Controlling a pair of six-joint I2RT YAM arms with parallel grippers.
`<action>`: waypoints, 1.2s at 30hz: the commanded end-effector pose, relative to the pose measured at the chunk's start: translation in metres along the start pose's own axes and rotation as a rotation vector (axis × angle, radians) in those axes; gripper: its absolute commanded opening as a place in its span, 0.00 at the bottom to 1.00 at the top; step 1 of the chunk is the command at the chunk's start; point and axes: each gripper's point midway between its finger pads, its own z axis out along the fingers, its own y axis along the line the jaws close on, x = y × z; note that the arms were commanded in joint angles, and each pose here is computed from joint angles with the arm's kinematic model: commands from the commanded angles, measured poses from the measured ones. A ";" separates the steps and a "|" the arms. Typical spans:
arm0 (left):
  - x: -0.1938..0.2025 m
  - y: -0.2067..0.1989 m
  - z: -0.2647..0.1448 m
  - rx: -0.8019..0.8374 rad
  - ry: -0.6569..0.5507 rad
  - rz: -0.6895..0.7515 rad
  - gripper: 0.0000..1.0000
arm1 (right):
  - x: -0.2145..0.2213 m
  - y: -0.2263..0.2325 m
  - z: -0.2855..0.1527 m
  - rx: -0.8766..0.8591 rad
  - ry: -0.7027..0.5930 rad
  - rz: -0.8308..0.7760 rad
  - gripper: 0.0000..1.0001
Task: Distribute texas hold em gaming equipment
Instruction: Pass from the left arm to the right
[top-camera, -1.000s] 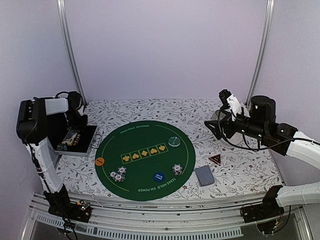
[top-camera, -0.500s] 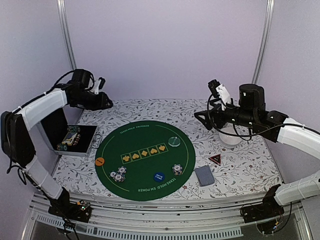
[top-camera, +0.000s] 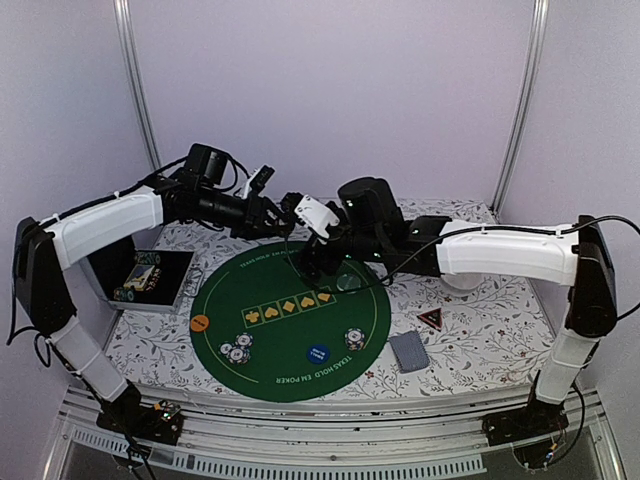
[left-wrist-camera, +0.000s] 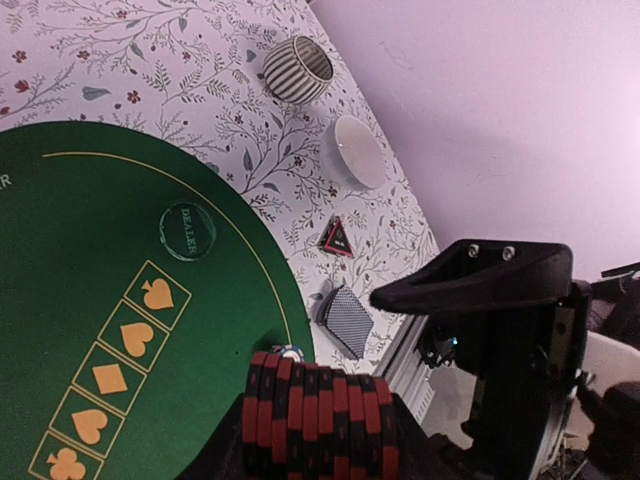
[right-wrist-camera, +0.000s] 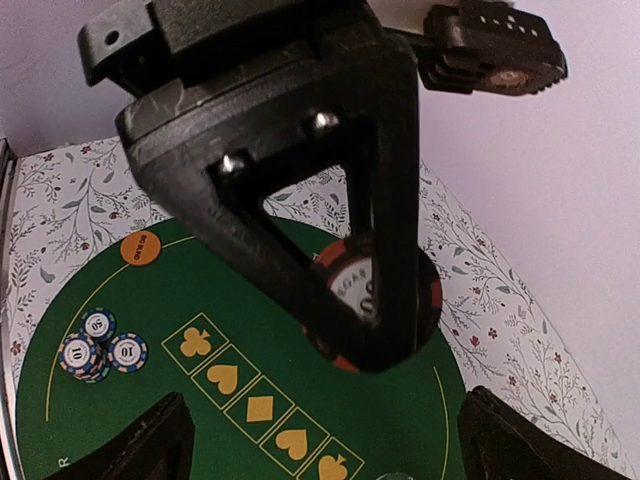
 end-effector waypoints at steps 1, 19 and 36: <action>0.011 -0.012 0.010 0.084 0.039 -0.008 0.00 | -0.019 -0.011 0.019 0.061 -0.025 -0.053 0.93; 0.021 -0.012 0.014 0.111 0.076 -0.028 0.00 | -0.015 -0.006 0.042 0.038 -0.006 -0.177 0.56; 0.024 -0.012 0.015 0.116 0.092 -0.027 0.00 | -0.009 -0.002 0.033 -0.004 -0.003 -0.236 0.66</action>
